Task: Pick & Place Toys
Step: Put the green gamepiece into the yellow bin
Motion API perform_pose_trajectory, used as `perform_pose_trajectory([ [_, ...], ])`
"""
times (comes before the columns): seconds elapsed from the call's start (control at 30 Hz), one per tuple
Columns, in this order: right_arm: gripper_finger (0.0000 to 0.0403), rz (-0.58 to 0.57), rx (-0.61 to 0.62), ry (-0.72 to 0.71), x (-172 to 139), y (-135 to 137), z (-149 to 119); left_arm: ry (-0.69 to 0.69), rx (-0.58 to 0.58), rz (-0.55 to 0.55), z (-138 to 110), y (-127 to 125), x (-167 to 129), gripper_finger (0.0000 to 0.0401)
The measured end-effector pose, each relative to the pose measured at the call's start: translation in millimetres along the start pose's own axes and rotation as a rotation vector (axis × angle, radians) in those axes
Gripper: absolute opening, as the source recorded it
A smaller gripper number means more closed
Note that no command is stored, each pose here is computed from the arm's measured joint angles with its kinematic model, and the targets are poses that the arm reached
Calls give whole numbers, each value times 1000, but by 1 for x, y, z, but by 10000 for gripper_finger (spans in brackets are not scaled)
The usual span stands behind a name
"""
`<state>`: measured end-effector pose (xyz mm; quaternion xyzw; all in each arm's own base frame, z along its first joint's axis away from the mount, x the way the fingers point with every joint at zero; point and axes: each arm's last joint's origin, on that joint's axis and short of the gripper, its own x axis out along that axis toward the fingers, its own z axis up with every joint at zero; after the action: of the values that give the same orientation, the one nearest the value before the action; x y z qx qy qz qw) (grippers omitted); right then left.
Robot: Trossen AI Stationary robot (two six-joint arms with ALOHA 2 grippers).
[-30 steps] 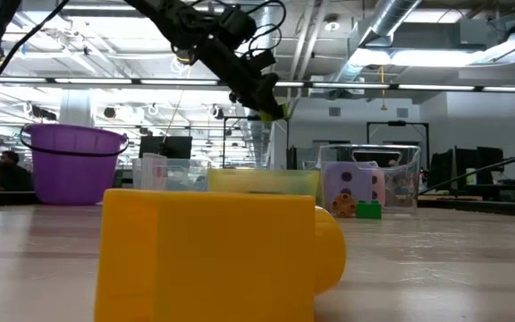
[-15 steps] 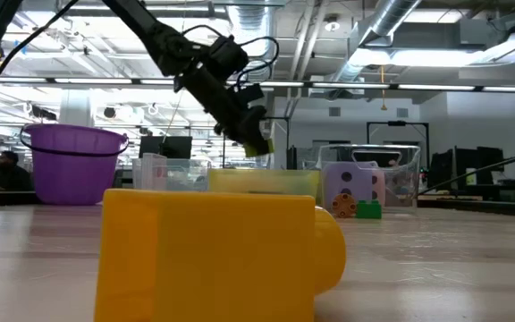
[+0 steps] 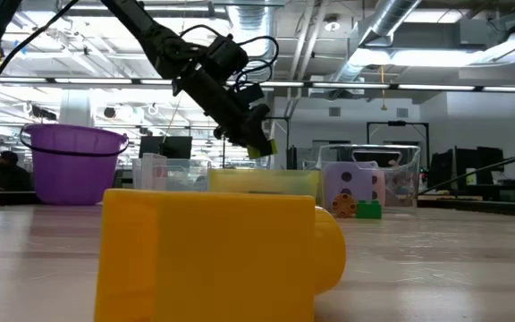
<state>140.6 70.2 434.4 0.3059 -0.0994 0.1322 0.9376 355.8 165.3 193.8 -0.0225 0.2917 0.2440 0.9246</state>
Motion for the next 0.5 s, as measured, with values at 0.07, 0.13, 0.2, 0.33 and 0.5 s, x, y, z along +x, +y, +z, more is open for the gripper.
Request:
perform_pose_trajectory([
  [0.07,266,0,0,0,0,0,0,-1,-2,-9,0,-4,0,101],
  [0.13,266,0,-1,0,0,0,0,-2,6,-26,0,-10,-1,100],
  [0.2,266,-1,-2,2,0,0,0,-3,10,-40,1,-16,-2,101],
  [0.33,266,-4,-17,8,0,0,-1,10,13,-67,-5,-29,-1,105],
  [0.5,266,-4,-15,8,0,0,-1,69,28,-80,-25,-38,-1,103],
])
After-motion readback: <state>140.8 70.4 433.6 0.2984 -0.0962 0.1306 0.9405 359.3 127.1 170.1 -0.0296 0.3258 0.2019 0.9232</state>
